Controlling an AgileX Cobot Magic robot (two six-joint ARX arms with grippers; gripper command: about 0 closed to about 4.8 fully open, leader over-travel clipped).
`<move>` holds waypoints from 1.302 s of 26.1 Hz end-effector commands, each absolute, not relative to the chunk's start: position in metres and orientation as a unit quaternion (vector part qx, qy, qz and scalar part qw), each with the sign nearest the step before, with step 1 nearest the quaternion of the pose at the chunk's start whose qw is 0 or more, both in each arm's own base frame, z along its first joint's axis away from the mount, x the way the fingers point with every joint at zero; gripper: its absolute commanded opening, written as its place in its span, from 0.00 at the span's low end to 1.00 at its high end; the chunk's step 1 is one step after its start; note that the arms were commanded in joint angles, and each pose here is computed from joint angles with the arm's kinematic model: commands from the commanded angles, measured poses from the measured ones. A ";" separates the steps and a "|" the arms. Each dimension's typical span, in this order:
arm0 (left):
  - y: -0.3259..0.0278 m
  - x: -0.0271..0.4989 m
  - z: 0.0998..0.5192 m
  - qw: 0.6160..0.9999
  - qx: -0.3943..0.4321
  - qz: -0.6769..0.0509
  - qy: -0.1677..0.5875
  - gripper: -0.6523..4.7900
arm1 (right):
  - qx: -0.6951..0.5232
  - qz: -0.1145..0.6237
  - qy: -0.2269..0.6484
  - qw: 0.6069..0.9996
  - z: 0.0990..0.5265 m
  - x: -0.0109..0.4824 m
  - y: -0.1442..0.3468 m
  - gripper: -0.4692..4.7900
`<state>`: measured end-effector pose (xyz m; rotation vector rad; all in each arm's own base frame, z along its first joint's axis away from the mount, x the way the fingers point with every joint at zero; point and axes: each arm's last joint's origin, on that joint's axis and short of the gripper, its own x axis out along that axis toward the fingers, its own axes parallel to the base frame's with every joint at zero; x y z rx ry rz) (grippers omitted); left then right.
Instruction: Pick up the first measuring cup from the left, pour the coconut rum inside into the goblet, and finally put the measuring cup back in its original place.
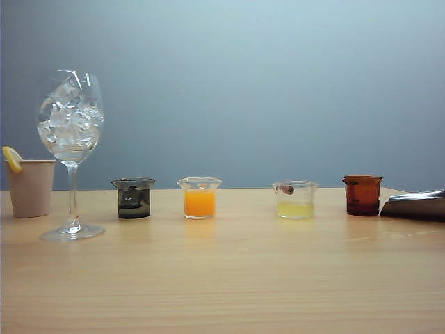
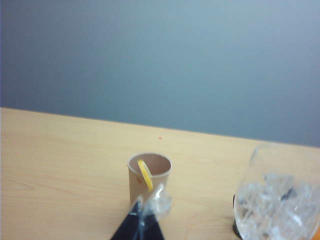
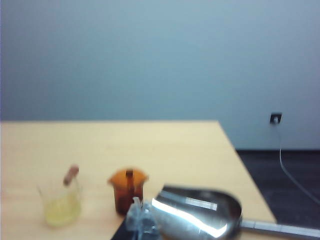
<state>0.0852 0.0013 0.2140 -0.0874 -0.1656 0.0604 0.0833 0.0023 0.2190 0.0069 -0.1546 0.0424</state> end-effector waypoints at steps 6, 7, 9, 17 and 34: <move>0.002 0.069 0.263 0.995 -0.062 0.036 -0.074 0.11 | 0.014 0.022 -0.100 0.995 0.281 0.081 0.002 0.08; 0.002 0.069 0.266 0.995 -0.065 0.036 -0.073 0.11 | 0.014 0.023 -0.098 0.995 0.287 0.083 0.002 0.08; 0.002 0.070 0.272 0.994 -0.072 0.036 -0.071 0.11 | 0.013 0.027 -0.096 0.995 0.300 0.088 0.003 0.08; 0.001 0.077 0.304 0.995 -0.074 0.021 -0.067 0.11 | 0.014 0.098 -0.105 0.990 0.337 0.124 0.017 0.08; -0.006 0.087 0.301 0.992 -0.089 -0.086 0.037 0.11 | 0.027 0.343 -0.033 0.938 0.274 0.194 0.169 0.08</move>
